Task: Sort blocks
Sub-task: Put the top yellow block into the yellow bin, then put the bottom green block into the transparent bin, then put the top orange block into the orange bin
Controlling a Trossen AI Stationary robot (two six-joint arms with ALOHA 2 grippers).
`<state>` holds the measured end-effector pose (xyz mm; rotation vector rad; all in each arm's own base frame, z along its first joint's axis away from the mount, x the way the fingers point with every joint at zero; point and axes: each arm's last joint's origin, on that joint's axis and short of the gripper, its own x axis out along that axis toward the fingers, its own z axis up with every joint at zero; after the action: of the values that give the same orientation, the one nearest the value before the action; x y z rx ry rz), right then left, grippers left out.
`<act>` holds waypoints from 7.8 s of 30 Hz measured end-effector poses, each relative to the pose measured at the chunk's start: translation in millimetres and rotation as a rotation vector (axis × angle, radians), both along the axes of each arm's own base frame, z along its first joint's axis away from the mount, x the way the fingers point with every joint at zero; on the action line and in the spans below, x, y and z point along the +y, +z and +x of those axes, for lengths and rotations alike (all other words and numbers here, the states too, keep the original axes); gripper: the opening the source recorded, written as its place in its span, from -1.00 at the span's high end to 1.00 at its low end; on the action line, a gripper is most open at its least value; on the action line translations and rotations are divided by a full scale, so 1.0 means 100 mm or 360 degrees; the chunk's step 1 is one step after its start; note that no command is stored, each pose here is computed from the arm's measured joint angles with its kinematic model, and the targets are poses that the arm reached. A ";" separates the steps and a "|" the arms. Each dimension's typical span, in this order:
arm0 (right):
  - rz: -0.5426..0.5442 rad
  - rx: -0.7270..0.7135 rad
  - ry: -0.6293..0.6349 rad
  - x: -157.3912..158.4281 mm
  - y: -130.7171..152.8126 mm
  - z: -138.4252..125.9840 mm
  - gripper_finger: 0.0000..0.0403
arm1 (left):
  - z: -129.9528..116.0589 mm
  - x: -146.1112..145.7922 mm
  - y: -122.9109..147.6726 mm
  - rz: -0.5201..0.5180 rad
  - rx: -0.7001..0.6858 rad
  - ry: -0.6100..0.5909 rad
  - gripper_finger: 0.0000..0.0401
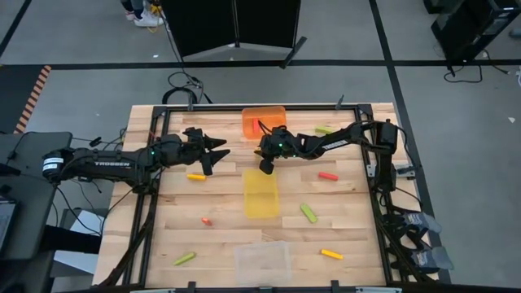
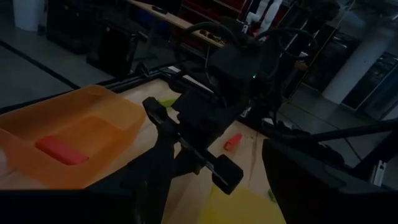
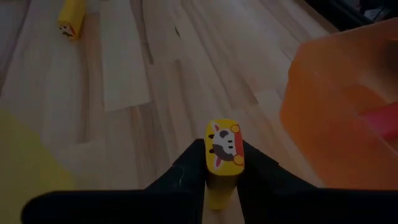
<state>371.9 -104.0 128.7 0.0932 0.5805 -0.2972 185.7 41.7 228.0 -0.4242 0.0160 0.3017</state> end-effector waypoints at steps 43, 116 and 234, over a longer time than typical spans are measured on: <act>-0.0186 -0.0630 0.0672 2.03 1.13 -0.22 0.64 | -0.01 0.00 -0.07 -0.0108 0.0079 0.0031 -0.26; 0.0150 -0.0805 0.0301 2.06 0.53 -1.61 0.04 | 0.27 -2.00 0.44 -0.0055 0.1322 -0.0706 -0.03; 0.0137 -0.0967 0.0251 2.57 0.69 -1.34 0.04 | 1.80 -3.08 -0.26 0.0344 0.1436 -0.0638 -0.32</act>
<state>238.0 152.6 197.7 0.2104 -0.0043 -0.0793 365.7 -266.1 202.4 -0.0364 0.9324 0.0755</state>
